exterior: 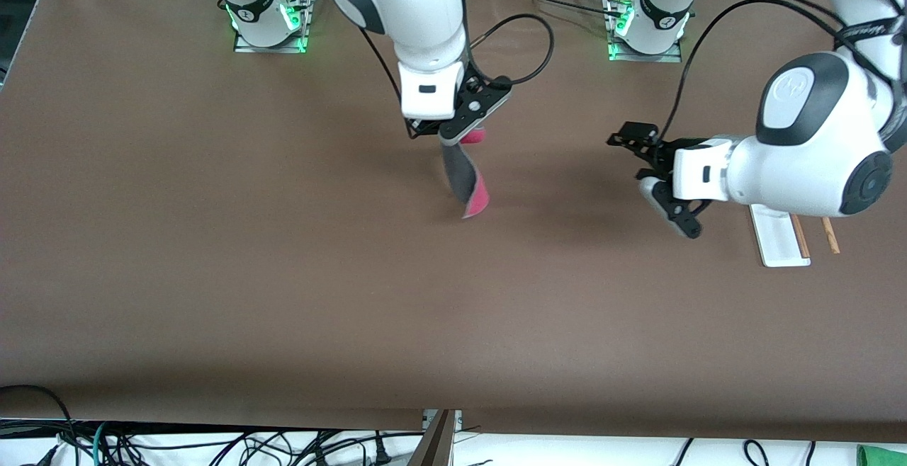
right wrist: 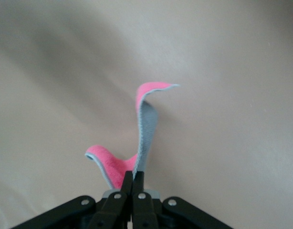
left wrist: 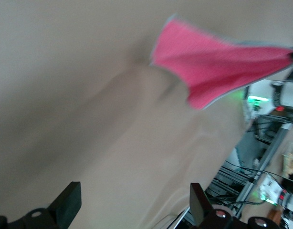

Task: Pass towel and hang on rack
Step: 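Lift the towel with the right gripper while the left gripper approaches, then grasp the hanging towel with the left gripper below the right gripper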

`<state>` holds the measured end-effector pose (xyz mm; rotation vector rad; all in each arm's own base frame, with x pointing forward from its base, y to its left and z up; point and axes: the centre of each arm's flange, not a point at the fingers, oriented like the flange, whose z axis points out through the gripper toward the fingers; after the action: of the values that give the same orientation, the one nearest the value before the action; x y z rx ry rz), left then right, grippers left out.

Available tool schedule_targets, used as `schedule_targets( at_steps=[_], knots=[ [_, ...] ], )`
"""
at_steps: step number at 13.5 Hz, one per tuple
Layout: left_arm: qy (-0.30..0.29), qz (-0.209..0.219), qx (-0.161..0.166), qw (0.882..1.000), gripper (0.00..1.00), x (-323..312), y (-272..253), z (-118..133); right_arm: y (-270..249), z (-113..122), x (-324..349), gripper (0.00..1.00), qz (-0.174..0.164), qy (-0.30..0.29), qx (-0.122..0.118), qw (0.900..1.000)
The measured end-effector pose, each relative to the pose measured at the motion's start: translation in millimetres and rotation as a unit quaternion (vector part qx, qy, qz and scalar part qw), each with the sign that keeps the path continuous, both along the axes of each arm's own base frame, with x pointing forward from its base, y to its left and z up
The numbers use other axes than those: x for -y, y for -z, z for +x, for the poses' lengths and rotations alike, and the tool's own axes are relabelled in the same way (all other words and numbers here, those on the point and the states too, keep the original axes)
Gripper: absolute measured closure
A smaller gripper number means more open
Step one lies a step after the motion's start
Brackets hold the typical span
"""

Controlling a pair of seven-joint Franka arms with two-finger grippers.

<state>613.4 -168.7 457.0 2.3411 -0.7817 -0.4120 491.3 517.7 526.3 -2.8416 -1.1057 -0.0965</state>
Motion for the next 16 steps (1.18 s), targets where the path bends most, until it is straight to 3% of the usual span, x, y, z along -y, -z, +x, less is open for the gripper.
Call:
schedule_targets(
  at_steps=[4, 9, 13, 16],
  knots=[
    [0.109, -0.094, 0.025, 0.989, 0.00, 40, 30, -3, -17, -27, -29, 0.98, 0.020, -0.017, 0.017, 1.000],
    [0.217, -0.216, 0.058, 0.950, 0.00, 81, 69, -10, -24, -62, -58, 0.98, 0.016, -0.006, 0.042, 0.999],
    [0.257, -0.245, 0.045, 0.934, 0.00, 107, 84, -27, -37, -69, -67, 0.98, 0.034, -0.001, 0.059, 0.998],
    [0.263, -0.251, 0.035, 0.931, 0.01, 113, 91, -34, -46, -65, -65, 0.98, 0.041, 0.003, 0.067, 0.997]
  ],
)
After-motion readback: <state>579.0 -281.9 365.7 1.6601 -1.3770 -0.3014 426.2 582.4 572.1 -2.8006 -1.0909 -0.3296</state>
